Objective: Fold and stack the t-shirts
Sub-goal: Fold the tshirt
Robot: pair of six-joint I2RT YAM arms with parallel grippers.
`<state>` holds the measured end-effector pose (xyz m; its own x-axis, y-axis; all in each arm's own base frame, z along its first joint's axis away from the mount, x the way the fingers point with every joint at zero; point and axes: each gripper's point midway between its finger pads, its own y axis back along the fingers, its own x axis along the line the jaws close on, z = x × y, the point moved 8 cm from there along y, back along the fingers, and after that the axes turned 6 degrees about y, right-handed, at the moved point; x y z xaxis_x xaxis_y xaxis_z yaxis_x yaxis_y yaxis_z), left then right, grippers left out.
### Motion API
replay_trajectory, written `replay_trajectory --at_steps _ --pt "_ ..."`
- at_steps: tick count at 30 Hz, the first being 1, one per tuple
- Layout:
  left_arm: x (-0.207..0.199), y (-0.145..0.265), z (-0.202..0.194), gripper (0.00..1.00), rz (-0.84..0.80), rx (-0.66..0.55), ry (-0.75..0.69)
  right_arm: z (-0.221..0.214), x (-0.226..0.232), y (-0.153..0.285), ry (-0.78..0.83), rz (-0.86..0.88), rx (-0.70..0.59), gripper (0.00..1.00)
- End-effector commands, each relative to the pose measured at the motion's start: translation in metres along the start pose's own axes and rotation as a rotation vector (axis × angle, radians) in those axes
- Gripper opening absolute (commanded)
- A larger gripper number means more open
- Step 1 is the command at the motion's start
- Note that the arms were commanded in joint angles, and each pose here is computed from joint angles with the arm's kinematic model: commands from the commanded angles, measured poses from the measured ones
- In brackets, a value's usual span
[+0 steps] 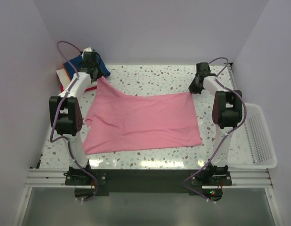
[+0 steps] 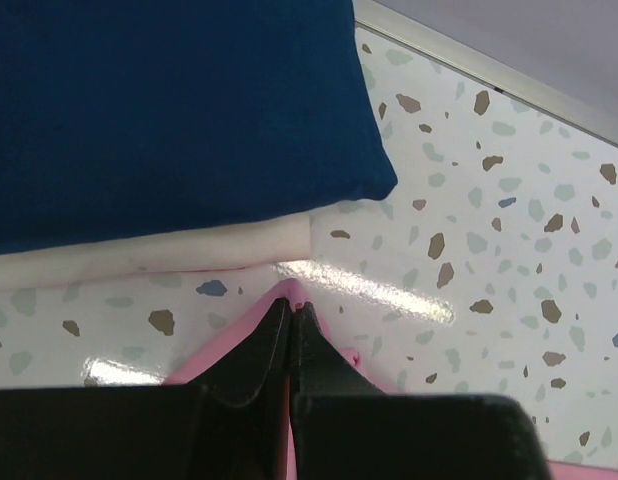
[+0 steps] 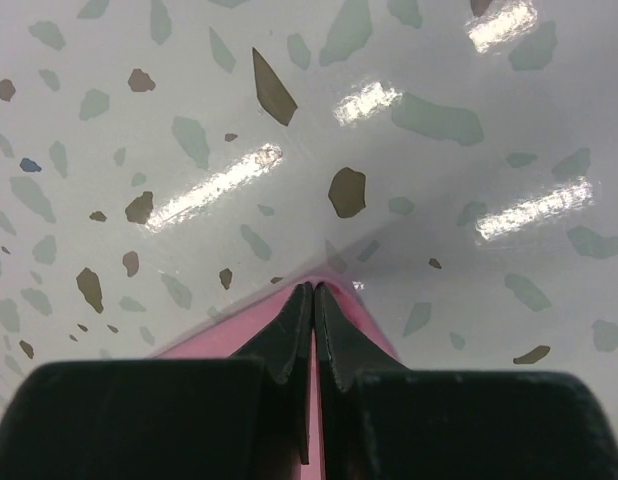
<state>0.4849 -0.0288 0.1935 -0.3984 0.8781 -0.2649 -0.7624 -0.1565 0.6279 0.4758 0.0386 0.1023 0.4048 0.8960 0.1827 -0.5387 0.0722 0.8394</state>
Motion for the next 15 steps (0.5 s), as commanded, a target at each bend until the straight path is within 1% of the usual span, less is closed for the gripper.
replay_trajectory --at_steps 1,7,9,14,15 --pt "0.002 -0.002 0.026 0.00 -0.031 -0.054 0.018 0.025 0.001 0.029 -0.033 0.073 -0.099 0.00" --pt "0.007 -0.013 0.033 0.00 -0.024 -0.047 0.016 0.023 -0.003 0.034 -0.052 0.118 -0.096 0.00" --pt "0.004 -0.014 0.037 0.00 -0.046 -0.042 0.011 0.025 -0.002 0.038 -0.055 0.140 -0.107 0.00" --pt "0.002 -0.008 0.034 0.00 -0.083 -0.015 0.022 0.020 -0.002 0.048 -0.060 0.171 -0.102 0.00" --pt "0.001 0.001 0.038 0.00 -0.097 -0.030 0.030 0.019 -0.002 0.050 -0.061 0.176 -0.105 0.00"
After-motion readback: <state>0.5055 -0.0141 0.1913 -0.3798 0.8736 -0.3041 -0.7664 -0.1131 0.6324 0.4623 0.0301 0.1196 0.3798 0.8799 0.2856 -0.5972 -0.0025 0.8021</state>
